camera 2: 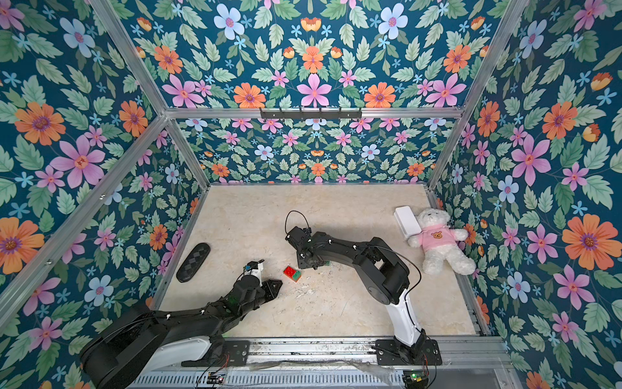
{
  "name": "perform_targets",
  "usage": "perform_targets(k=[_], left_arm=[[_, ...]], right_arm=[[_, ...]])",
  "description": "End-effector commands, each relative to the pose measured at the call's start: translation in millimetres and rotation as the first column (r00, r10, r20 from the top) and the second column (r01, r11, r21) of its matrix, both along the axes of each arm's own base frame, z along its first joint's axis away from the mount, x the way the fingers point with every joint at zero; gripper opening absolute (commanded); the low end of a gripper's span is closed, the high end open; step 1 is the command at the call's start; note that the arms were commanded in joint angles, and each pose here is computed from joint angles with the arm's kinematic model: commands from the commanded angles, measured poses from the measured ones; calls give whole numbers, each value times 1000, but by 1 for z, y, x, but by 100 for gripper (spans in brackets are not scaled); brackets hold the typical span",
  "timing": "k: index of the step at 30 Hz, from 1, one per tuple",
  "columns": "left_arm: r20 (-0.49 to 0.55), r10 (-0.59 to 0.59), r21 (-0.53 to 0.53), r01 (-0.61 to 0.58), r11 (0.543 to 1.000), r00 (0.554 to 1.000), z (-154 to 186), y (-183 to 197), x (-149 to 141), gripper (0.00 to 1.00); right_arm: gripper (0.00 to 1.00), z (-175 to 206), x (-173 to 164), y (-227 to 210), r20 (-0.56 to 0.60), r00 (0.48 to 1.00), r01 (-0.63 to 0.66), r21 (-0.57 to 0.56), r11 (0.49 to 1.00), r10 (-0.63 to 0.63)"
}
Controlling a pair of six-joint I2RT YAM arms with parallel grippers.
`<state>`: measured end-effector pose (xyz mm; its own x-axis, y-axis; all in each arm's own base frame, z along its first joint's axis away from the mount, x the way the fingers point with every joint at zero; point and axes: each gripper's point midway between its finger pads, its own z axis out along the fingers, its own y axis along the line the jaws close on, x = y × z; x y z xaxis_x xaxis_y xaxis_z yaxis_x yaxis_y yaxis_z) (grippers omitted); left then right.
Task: Assemble the number 5 with lego
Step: Pick up the lego brick from the center of the board.
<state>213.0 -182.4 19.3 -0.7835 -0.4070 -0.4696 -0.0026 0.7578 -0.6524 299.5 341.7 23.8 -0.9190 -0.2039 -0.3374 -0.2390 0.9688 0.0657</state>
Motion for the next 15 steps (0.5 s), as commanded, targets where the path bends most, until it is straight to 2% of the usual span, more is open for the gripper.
perform_targets(k=[1, 10, 15], left_arm=[[-112, 2, 84, 7, 996, 994, -28, 15, -19, 22], [-116, 1, 69, 7, 998, 993, -28, 14, -21, 22], [-114, 2, 67, 6, 998, 993, -27, 13, -20, 22]], right_arm=[[45, -2, 1, -3, 4, 1000, -3, -23, 1000, 3], [45, -3, 2, -1, 1, 1000, -11, -31, 999, 11], [37, -3, 3, 0, 1, 1000, -16, -32, 999, 16]])
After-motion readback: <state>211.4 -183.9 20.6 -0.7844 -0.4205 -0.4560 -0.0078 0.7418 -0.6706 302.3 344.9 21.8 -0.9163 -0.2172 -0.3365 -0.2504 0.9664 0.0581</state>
